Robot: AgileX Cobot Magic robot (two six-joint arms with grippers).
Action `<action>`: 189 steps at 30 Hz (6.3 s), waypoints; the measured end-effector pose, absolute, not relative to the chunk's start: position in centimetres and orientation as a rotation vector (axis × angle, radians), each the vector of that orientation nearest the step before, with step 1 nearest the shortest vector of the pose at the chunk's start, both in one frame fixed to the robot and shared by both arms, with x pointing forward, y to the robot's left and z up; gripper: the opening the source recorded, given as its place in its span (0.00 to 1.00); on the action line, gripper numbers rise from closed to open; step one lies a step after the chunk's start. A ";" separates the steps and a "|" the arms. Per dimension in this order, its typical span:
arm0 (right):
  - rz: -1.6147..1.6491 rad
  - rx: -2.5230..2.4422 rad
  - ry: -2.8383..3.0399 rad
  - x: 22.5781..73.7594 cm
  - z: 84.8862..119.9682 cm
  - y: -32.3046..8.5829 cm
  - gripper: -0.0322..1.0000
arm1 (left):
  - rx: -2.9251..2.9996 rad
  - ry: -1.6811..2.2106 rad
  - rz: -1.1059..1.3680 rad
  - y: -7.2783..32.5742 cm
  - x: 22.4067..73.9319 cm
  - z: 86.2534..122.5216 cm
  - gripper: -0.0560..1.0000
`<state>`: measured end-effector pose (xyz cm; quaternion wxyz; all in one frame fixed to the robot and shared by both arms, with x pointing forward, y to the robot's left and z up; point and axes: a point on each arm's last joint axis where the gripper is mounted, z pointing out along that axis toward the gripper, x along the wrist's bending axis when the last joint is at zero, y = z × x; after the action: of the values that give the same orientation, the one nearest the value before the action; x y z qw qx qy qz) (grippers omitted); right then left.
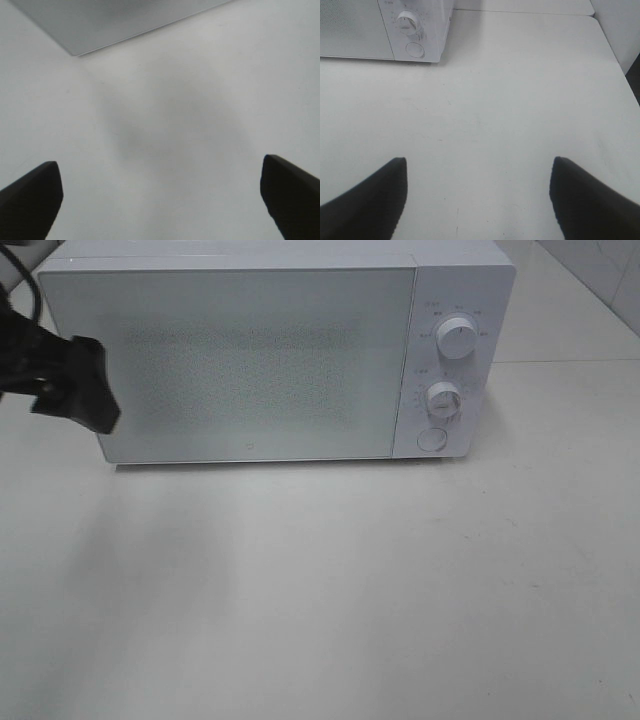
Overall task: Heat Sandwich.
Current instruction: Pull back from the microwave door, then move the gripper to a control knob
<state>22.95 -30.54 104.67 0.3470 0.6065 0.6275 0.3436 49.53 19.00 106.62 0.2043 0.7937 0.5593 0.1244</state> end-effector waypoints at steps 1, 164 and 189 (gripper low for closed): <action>0.891 1.573 1.628 23.0 104.7 -30.5 0.77 | 2.195 1.592 0.356 19.9 49.5 106.9 0.99; 1.010 1.449 1.596 42.3 106.2 -28.3 0.77 | 1.545 1.494 0.923 29.4 23.5 105.4 0.99; 1.130 1.329 1.465 45.9 97.8 -25.7 0.77 | 1.545 1.494 0.923 29.4 23.5 105.4 0.99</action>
<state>45.88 -25.69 97.81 0.4186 0.5298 0.5840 0.4506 23.45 29.43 105.38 0.3907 0.6079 0.5882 0.3632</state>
